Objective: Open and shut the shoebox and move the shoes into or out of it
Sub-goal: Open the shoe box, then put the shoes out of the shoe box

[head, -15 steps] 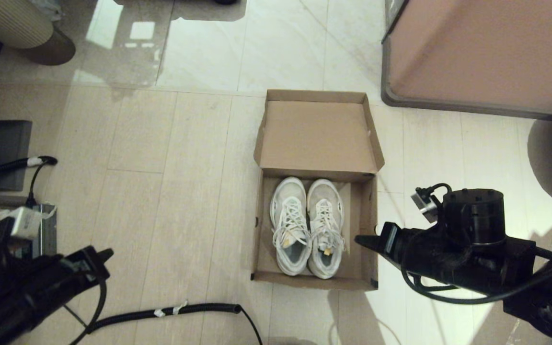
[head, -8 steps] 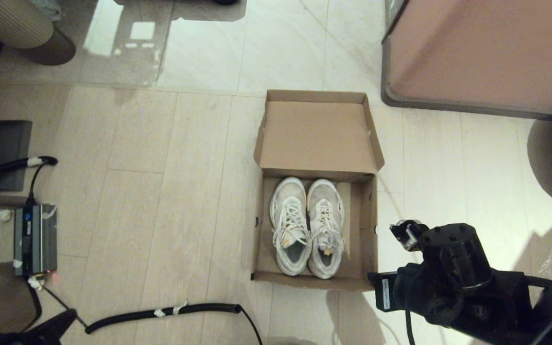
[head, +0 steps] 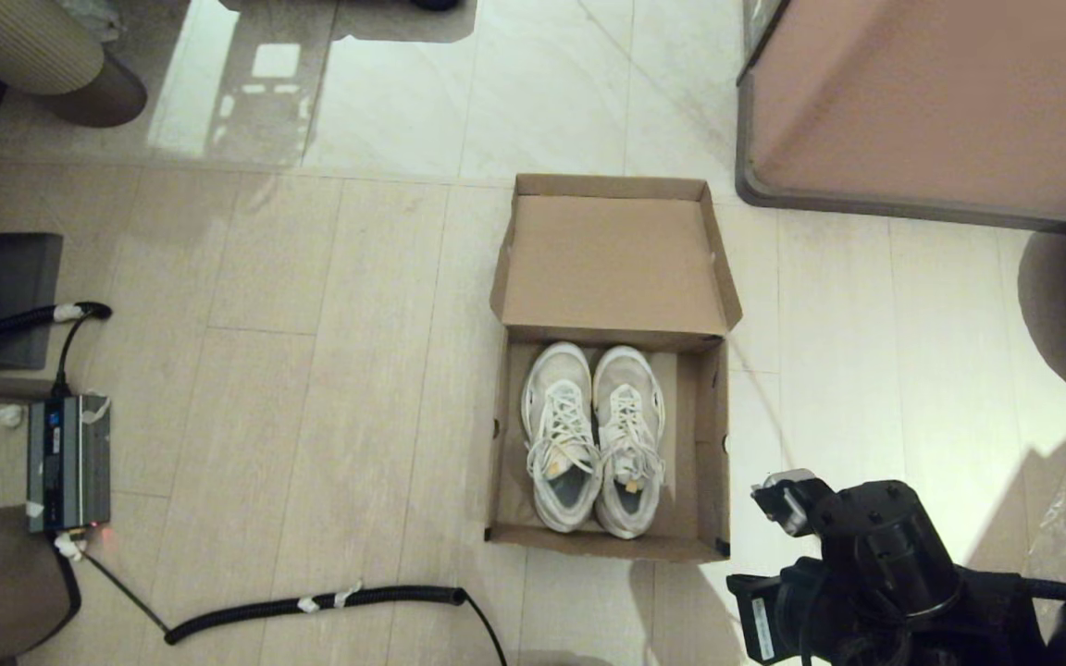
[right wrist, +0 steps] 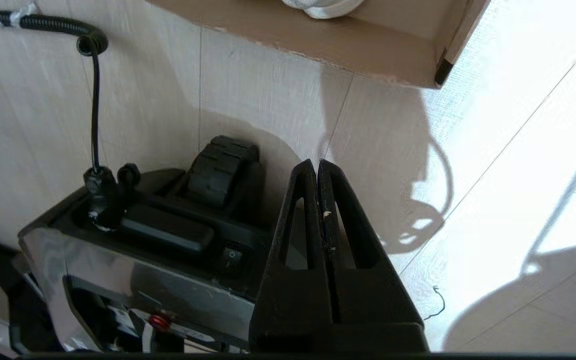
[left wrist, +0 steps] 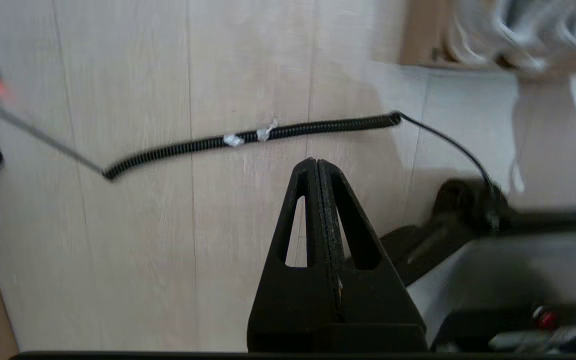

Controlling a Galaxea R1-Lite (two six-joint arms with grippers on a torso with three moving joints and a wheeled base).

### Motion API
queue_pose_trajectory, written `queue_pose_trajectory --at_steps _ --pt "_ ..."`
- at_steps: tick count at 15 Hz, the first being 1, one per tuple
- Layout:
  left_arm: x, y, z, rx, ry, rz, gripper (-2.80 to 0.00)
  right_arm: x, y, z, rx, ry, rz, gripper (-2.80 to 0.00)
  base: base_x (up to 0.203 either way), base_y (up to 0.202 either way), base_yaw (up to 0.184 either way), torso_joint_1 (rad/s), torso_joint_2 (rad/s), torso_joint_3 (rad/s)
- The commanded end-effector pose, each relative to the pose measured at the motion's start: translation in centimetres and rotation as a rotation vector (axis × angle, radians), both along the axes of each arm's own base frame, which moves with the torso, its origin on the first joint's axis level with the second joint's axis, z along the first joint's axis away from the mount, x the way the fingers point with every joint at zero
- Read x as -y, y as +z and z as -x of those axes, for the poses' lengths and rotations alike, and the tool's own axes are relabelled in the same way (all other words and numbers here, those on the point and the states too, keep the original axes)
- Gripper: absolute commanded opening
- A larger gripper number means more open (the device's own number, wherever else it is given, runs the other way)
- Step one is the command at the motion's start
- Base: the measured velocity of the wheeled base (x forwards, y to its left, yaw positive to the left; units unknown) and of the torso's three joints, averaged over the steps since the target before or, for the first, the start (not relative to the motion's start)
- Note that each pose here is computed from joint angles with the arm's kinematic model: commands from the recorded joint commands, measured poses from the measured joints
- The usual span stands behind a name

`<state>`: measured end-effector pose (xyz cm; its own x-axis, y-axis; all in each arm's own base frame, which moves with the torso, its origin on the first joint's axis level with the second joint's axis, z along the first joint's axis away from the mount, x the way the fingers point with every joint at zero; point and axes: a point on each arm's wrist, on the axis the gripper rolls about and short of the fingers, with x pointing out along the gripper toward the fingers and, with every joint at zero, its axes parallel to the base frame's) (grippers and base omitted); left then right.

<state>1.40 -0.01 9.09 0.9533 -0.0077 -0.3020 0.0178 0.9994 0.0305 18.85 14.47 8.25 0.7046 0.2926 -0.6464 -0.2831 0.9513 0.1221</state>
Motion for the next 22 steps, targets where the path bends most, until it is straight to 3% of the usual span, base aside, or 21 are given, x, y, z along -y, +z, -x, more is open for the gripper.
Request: queue_pose_trajectory --at_steps 1,3,8,17,22 --pt "0.0 -0.8 2.6 0.173 -0.025 -0.032 -2.8 -0.1 0.1 0.1 0.006 0.003 -0.006 -2.8 0.0 0.0 0.0 0.0 0.0 0.0" --pt "0.0 -1.4 3.2 0.205 -0.039 -0.07 -2.8 -0.2 0.0 -0.1 0.005 0.001 -0.003 -2.8 0.0 0.0 0.0 0.0 0.0 0.0" --pt "0.1 -1.7 3.7 0.295 -0.058 -0.059 -2.8 -0.5 0.0 -0.2 0.006 0.007 -0.001 -2.8 0.0 0.0 0.0 0.0 0.0 0.0" --pt "0.0 -1.6 3.7 0.298 -0.034 -0.056 -2.8 -1.7 0.2 -1.7 0.037 -0.014 0.008 -2.8 0.0 0.0 0.0 0.0 0.0 0.0" --pt "0.0 -1.7 3.7 0.299 -0.034 -0.056 -2.8 -2.0 -0.6 -1.0 0.009 0.005 0.025 -2.8 0.0 0.0 0.0 0.0 0.0 0.0"
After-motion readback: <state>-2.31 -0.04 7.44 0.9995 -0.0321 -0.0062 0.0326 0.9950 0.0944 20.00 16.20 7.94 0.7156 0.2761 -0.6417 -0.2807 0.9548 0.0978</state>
